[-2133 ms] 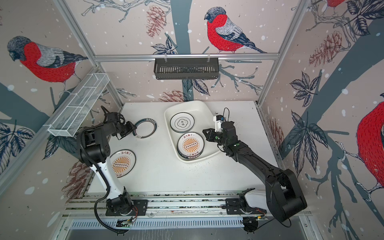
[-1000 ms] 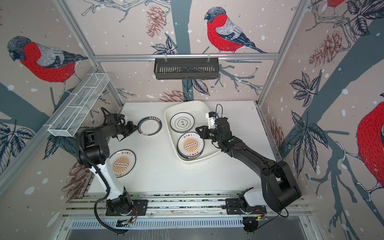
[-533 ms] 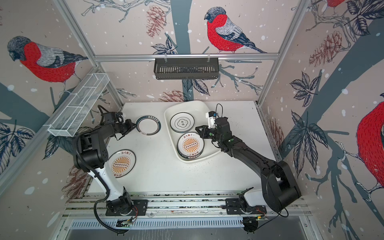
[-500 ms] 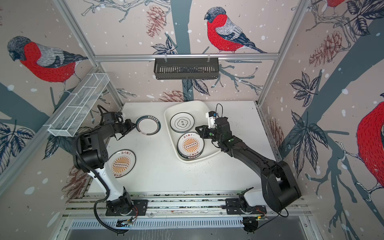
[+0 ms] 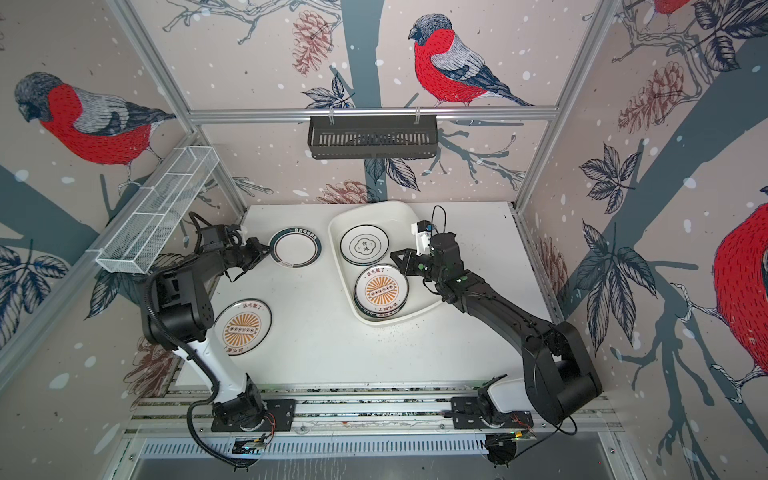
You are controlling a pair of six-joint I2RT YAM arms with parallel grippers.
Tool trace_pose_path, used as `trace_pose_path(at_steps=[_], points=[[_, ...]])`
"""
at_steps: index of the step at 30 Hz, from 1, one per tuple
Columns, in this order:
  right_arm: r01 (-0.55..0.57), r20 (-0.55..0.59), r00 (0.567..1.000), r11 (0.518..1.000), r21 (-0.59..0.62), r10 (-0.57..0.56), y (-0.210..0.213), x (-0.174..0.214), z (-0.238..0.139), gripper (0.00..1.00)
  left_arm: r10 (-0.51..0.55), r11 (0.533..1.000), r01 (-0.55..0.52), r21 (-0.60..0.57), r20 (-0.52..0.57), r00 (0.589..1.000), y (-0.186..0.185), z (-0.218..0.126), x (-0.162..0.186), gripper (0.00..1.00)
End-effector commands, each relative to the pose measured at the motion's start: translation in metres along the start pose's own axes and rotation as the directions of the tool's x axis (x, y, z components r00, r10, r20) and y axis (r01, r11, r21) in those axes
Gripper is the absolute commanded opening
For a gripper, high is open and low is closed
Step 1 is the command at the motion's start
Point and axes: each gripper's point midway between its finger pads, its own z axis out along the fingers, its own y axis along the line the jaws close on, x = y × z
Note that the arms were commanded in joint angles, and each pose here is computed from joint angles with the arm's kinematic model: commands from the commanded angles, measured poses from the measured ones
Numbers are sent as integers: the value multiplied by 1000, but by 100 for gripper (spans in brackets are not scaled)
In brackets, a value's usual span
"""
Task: Place the plates into the plastic bin on the countertop
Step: 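Close the left gripper on the plate rim and tilt the plate upright, then hold the upright plate with the left gripper while the right gripper approaches it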
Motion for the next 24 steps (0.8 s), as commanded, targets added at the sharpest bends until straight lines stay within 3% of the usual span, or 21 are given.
trace_pose_path(at_steps=[1,12,24], points=[[29,11,1000,999,-16,-29,6,-6,1,20,9,996,-12,83,35,999,-18,-7,-12,0],[33,-23,999,997,-63,-35,18,-10,23,25,-5,990,-4,138,63,998,-36,-23,-19,0],[51,-42,998,994,-100,-55,40,-18,56,39,13,983,-29,181,89,996,-52,-39,-20,0]])
